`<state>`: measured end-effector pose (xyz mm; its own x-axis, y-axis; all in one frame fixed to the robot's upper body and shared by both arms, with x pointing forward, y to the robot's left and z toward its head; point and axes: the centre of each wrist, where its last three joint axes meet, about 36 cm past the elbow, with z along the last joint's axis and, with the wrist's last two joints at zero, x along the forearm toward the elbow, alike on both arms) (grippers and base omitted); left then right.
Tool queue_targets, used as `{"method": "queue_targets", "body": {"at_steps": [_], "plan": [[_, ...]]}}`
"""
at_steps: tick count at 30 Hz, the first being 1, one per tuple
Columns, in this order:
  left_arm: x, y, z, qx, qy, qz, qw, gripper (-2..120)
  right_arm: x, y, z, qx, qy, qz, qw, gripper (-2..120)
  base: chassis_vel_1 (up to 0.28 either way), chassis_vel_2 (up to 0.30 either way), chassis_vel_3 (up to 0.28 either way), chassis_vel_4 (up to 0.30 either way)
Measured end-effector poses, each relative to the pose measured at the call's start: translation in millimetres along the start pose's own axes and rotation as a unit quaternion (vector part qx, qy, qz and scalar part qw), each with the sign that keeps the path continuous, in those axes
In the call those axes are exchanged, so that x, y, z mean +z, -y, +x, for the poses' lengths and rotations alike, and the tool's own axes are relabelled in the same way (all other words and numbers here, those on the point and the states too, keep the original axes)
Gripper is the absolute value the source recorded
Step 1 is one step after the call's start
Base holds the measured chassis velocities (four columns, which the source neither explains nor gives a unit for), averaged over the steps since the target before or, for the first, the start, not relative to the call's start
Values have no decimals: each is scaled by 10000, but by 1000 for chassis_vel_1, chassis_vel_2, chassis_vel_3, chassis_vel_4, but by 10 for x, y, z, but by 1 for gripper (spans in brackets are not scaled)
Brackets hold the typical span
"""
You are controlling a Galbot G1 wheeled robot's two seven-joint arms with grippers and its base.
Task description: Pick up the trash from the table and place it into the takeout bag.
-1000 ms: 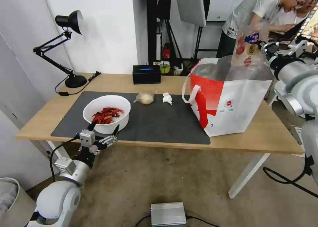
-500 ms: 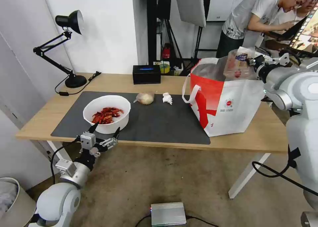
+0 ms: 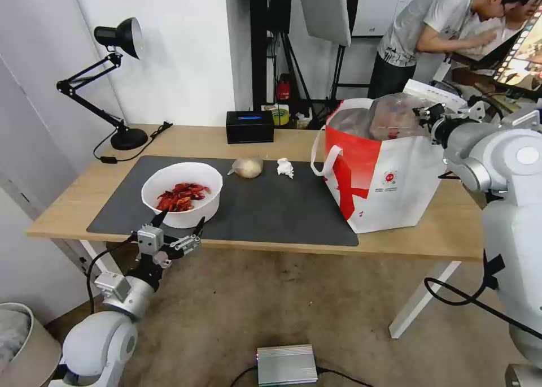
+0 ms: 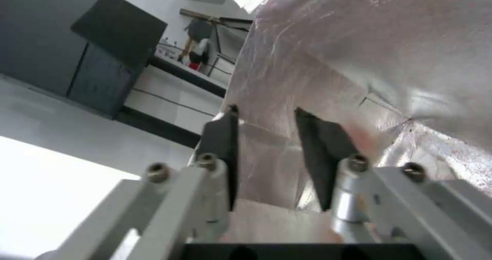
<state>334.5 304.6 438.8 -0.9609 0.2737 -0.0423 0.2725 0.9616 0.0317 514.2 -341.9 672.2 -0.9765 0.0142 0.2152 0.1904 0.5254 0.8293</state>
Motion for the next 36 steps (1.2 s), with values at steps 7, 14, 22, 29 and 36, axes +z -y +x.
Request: {"method": "queue_targets", "body": {"at_steps": [7,14,22,29,36], "plan": [[-13,-6,-5,2,21,2,10000,100,10,18,35,-178,35,32,9998,58,0,0,0,0],[-44,-1,-1,9,66,15,10000,100,92,88,103,-663,349,371,9965,85,0,0,0,0],[-60,1,1,15,88,25,10000,100,307,234,263,-1517,907,1211,9768,98,0,0,0,0],[-63,-8,7,-10,86,26,10000,100,380,311,391,-1853,1225,1840,9575,100,0,0,0,0],[-73,1,11,-15,106,38,9999,100,483,388,537,-2219,1599,2463,9298,100,0,0,0,0]]}}
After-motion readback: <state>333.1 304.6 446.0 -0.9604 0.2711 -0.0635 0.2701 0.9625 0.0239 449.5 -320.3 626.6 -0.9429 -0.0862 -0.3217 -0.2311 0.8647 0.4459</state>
